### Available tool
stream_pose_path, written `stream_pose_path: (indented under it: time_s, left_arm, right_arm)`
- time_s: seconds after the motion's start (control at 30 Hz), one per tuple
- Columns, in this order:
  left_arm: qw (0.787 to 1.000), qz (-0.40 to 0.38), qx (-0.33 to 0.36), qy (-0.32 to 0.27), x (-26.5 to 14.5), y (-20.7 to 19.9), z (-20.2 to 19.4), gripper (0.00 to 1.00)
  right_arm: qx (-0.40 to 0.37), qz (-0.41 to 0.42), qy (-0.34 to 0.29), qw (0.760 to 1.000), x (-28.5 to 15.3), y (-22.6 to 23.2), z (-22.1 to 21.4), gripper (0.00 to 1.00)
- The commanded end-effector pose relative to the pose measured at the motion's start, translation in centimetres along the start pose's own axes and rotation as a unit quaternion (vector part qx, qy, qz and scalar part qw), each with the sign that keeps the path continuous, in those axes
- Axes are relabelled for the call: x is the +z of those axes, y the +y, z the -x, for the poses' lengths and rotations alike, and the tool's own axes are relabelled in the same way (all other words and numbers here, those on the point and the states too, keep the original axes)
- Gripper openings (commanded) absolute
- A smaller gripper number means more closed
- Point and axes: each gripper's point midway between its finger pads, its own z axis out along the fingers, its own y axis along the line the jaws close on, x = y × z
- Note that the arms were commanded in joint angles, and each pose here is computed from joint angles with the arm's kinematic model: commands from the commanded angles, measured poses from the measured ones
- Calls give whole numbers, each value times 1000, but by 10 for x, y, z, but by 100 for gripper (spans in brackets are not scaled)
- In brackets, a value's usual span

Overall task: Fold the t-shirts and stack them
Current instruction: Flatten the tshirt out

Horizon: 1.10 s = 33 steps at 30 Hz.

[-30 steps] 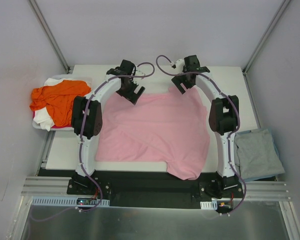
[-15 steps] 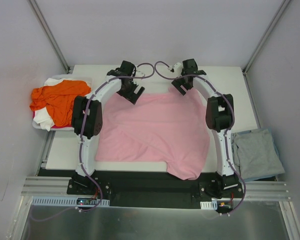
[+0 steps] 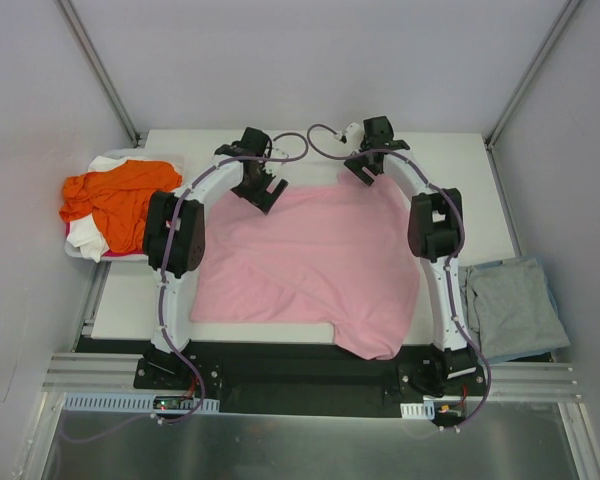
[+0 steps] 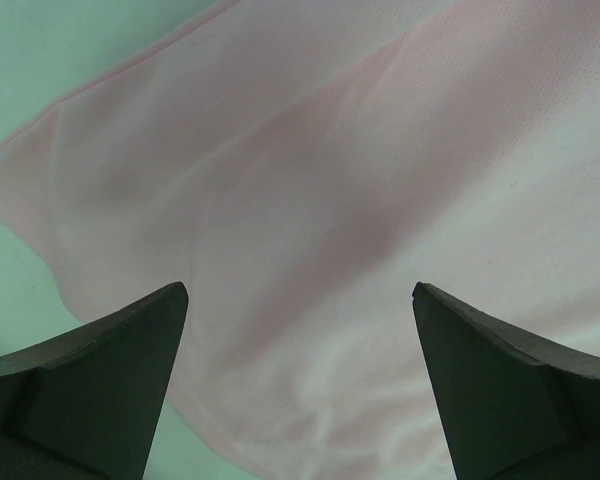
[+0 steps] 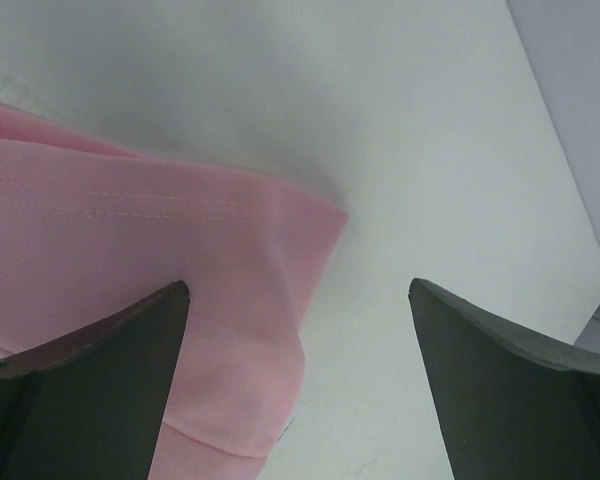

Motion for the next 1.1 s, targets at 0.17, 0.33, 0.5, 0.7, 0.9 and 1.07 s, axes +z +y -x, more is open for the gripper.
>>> stream_pose_path:
  time_s: [0.17,0.33,0.5,0.7,0.9,1.07]
  left_arm:
    - [999,24,9,-24,-25,5,9,96]
    - [999,38,17,-20,-30,10,4,95]
    - [998,48,21,-20,-34,13,2,95]
    - [999,44,18,-13,-24,12,0,95]
    - [999,23,24,-10,-23,1,-6,95]
    - [999,6,39,-5,-25,-12,-14,95]
  right_arm:
    - [-31,-36,-15,999,9,-16,16,96]
    - [-51,-52,-8,997,16,-20,12,97]
    - [-65,-71,4,995,20,-29,3,97]
    - [-56,-69,5,996,17,-28,1,97]
    - [-36,-63,-19,997,5,-29,14,96]
    - [-15,-56,-47,997,-9,-25,35,96]
